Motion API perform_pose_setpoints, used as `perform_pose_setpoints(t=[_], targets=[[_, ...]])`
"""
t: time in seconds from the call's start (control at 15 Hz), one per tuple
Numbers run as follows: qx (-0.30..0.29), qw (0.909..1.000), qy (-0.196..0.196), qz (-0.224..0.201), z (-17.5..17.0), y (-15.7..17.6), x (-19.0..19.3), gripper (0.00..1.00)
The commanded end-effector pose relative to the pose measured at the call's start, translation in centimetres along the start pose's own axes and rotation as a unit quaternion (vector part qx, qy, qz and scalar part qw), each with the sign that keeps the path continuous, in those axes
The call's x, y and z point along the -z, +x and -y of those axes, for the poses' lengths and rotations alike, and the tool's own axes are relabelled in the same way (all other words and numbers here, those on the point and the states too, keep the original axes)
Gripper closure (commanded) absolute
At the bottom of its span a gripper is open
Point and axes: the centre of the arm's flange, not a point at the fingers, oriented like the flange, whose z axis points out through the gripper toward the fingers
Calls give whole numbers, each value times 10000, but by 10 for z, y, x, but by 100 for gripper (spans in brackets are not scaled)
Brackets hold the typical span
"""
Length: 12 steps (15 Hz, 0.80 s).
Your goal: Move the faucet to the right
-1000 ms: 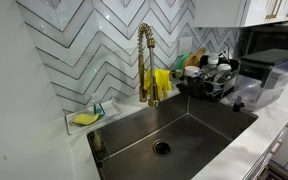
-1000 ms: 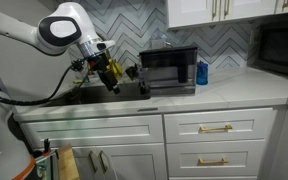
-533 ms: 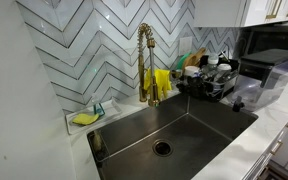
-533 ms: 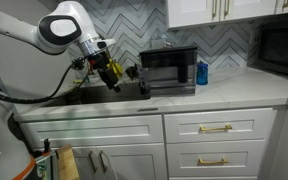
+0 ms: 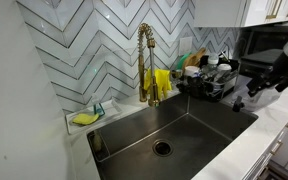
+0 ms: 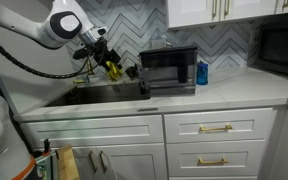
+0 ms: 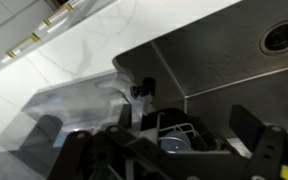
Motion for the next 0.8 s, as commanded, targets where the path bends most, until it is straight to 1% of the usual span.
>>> perform_pose_setpoints(t=[0.0,0.13,0.27,0.47,0.53,0.6,0.67,0.73], targets=[[767,9950,576,-277,33,22,-9,0],[1183,9883,843,-474,57,33,-9,0],[1526,9790,1186,-655,75,41,-9,0],[1899,9610,1796,-905,92,48,-7,0],[2018,9544,2016,-881,100,48,-7,0],[1786,9671,1599,-852,97,42,-3,0],[1843,9646,1676,-865,100,44,-3,0],[1833,9650,1663,-863,100,44,-3,0]])
